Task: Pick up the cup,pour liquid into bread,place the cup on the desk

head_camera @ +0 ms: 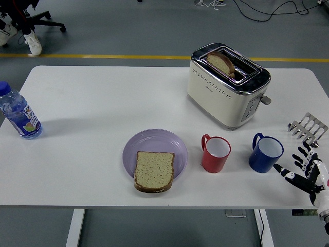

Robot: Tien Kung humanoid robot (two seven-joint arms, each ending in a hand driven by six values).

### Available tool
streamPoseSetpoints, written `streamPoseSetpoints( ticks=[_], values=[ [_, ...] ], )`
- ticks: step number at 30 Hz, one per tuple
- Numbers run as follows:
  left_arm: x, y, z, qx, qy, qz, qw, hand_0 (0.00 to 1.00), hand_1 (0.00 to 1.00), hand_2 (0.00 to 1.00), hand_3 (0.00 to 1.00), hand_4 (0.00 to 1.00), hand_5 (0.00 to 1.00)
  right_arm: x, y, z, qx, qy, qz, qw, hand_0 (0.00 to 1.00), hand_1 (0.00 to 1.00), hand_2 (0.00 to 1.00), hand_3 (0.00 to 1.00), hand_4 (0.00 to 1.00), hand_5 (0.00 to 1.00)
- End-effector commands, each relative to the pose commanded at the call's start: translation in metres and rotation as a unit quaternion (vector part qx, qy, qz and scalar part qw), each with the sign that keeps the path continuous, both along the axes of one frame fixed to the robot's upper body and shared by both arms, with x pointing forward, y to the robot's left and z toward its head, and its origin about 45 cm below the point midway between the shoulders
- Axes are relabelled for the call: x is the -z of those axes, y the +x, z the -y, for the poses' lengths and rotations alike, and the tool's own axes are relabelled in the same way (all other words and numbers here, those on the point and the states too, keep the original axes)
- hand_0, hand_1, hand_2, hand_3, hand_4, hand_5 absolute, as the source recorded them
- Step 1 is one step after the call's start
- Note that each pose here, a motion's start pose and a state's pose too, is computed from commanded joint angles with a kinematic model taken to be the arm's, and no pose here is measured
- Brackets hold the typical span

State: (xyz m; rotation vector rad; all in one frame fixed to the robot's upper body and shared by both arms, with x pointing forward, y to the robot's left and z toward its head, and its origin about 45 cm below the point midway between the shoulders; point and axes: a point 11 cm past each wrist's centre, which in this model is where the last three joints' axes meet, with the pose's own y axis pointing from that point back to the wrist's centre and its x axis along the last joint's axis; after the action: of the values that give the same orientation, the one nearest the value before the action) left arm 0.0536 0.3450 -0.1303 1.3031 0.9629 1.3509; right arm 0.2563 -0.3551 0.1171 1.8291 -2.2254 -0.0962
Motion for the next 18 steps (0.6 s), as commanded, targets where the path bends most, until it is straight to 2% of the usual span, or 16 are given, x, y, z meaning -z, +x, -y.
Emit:
streamPoseSetpoints(
  ticks=[18],
  values=[
    [0.0, 0.0038, 0.001, 0.0, -0.001, 0.003, 1.0, 0.625, 0.598, 0.603, 0.556, 0.373, 0.987, 0.008, 0.022, -0.014, -0.002, -0.008, 0.003, 1.0, 0.902, 0.857, 0.94, 0.998, 0.998, 0.112]
  ],
)
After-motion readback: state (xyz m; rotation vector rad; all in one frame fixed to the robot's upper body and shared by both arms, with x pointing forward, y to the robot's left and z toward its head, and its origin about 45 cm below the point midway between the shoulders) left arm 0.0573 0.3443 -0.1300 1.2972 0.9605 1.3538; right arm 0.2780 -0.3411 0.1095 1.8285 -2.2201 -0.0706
